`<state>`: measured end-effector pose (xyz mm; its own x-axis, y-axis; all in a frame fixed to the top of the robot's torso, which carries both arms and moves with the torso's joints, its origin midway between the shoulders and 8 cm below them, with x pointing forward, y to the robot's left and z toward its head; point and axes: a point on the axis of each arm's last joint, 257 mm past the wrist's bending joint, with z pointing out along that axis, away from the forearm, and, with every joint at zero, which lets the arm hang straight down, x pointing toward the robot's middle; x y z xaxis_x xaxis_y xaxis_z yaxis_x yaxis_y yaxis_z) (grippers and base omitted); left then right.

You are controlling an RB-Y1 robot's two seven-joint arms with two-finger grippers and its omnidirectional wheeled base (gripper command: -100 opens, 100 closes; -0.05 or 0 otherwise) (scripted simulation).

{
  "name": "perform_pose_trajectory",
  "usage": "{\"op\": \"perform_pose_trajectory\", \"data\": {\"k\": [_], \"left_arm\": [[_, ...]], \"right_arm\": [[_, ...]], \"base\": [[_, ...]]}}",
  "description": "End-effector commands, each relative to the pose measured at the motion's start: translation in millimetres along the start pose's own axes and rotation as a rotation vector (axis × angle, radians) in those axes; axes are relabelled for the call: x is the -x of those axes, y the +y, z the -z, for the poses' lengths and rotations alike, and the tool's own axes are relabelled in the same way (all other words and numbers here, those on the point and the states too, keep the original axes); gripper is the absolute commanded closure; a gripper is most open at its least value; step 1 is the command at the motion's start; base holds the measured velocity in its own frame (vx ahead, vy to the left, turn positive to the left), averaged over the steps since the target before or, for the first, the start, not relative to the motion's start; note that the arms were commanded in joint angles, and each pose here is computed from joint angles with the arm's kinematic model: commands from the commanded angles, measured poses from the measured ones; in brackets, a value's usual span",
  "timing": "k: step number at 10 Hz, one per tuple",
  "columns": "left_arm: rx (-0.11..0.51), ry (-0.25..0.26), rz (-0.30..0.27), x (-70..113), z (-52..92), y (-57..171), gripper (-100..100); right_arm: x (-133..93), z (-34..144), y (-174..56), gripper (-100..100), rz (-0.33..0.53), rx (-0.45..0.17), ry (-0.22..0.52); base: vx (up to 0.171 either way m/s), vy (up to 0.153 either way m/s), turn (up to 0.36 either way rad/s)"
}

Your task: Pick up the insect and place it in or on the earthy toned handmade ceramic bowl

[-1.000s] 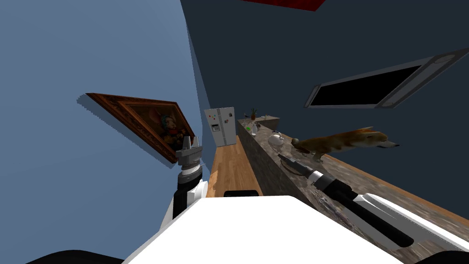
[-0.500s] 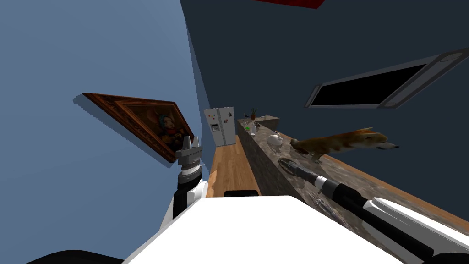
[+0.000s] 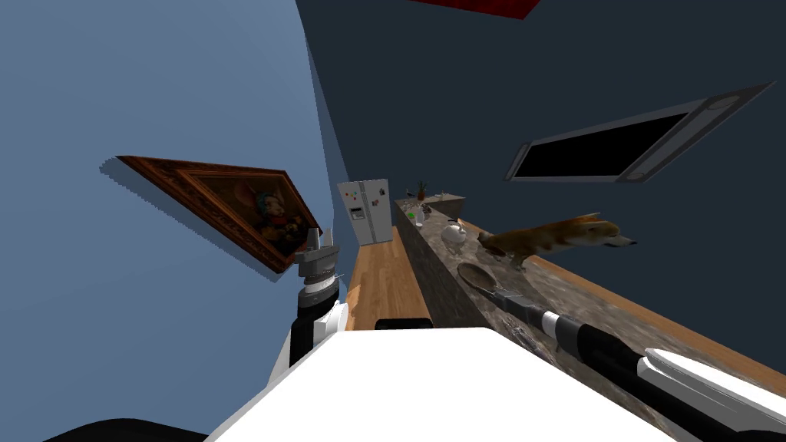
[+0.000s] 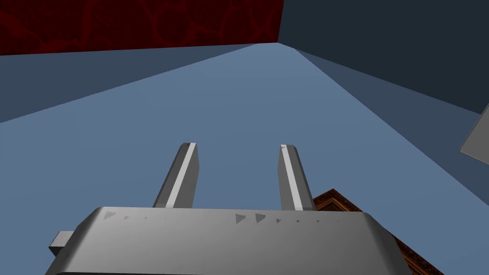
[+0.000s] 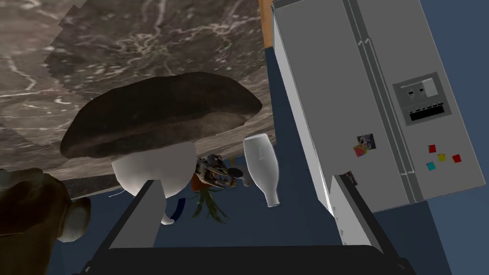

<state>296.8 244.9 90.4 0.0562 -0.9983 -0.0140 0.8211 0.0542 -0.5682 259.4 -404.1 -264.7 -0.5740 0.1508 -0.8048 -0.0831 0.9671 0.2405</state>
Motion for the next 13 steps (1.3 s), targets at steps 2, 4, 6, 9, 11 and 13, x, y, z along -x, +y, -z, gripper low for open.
{"op": "perform_pose_trajectory", "data": {"k": [2, 4, 6, 9, 11, 13], "left_arm": [[0.0, 0.0, 0.0, 0.0, 0.0, 0.0, 0], [0.0, 0.0, 0.0, 0.0, 0.0, 0.0, 0], [0.0, 0.0, 0.0, 0.0, 0.0, 0.0, 0], [0.0, 0.0, 0.0, 0.0, 0.0, 0.0, 0], [0.0, 0.0, 0.0, 0.0, 0.0, 0.0, 0], [0.0, 0.0, 0.0, -0.1, -0.1, 0.0, 0]], "right_arm": [[-34.3, 10.1, -6.5, -100, 0.052, -0.031, 0.106], [-57.7, 19.5, -9.4, -100, 0.084, -0.047, 0.179], [-78.6, 29.2, -11.6, -100, 0.11, -0.059, 0.243], [-110.4, 46.6, -15.7, -100, 0.136, -0.075, 0.338], [-105.4, 45.0, -14.5, 0, 0.133, -0.073, 0.324], [-104.7, 43.4, -41.2, -100, 0.08, -0.13, 0.315]], "base": [[-0.029, -0.082, -0.045], [-0.031, -0.063, -0.033], [-0.028, -0.041, -0.031], [-0.014, -0.027, -0.019], [-0.005, -0.002, -0.001], [-0.114, 0.024, 0.38]]}}
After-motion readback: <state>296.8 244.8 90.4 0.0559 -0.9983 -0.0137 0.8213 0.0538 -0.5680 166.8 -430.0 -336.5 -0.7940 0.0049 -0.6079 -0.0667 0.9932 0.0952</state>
